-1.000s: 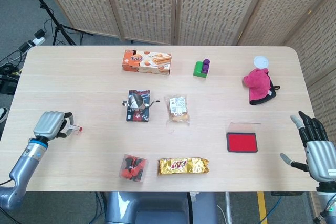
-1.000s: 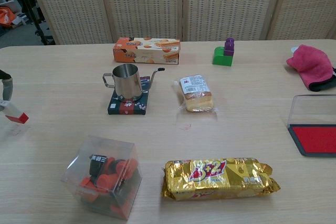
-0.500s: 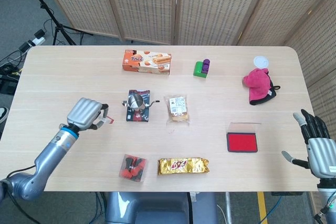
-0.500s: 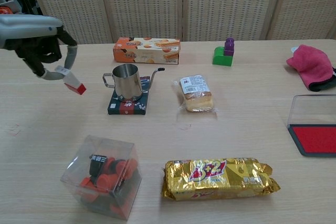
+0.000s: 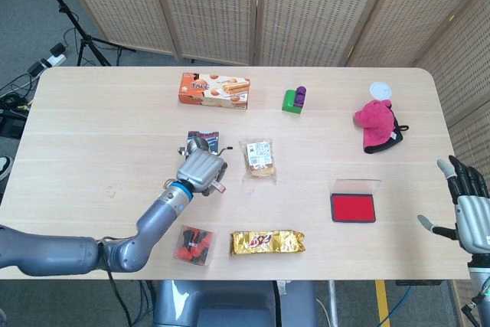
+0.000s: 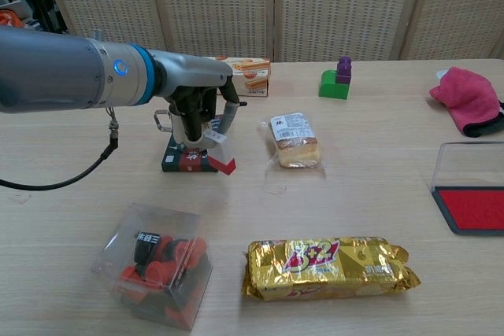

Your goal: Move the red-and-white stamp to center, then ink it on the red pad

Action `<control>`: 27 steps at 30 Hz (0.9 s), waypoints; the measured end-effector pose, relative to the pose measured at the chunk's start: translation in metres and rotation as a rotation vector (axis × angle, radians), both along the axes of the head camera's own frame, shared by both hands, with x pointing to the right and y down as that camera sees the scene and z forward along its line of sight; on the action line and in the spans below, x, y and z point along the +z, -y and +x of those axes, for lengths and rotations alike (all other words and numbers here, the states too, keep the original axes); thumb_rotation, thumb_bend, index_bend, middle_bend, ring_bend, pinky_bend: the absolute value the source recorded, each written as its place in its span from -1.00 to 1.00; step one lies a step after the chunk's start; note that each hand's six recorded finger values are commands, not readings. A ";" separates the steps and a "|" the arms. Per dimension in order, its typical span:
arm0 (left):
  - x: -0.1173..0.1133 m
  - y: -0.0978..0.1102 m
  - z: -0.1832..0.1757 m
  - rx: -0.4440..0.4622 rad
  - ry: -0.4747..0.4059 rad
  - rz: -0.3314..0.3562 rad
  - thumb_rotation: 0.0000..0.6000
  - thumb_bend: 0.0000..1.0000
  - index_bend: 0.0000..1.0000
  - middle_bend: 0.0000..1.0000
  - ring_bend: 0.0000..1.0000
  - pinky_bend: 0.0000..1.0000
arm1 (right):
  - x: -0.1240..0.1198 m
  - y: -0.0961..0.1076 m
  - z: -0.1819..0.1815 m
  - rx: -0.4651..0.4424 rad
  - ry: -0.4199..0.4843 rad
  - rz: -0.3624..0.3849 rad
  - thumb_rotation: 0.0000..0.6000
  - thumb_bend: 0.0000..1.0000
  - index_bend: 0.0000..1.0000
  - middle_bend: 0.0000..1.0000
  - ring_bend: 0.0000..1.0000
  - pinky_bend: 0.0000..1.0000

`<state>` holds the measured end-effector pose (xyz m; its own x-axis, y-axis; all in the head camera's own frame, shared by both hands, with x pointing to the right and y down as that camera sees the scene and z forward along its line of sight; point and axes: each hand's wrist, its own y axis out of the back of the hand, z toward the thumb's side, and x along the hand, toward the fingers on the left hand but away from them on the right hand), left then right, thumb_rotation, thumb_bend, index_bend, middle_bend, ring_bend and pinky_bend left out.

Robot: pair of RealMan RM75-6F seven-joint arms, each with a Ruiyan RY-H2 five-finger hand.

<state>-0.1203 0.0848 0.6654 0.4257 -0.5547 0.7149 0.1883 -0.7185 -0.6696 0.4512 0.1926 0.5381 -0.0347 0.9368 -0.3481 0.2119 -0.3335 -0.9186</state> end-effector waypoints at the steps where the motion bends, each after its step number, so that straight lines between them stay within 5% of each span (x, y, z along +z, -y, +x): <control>1: 0.003 0.000 0.005 0.002 0.005 -0.004 1.00 -0.37 0.22 0.92 0.95 1.00 | 0.000 0.001 0.002 0.005 0.000 -0.001 1.00 -1.00 -1.00 -1.00 -1.00 -1.00; 27: 0.030 -0.019 0.066 0.058 0.016 -0.041 1.00 -0.38 0.22 0.92 0.93 1.00 | 0.003 0.005 0.010 0.035 0.000 -0.012 1.00 -1.00 -1.00 -1.00 -1.00 -1.00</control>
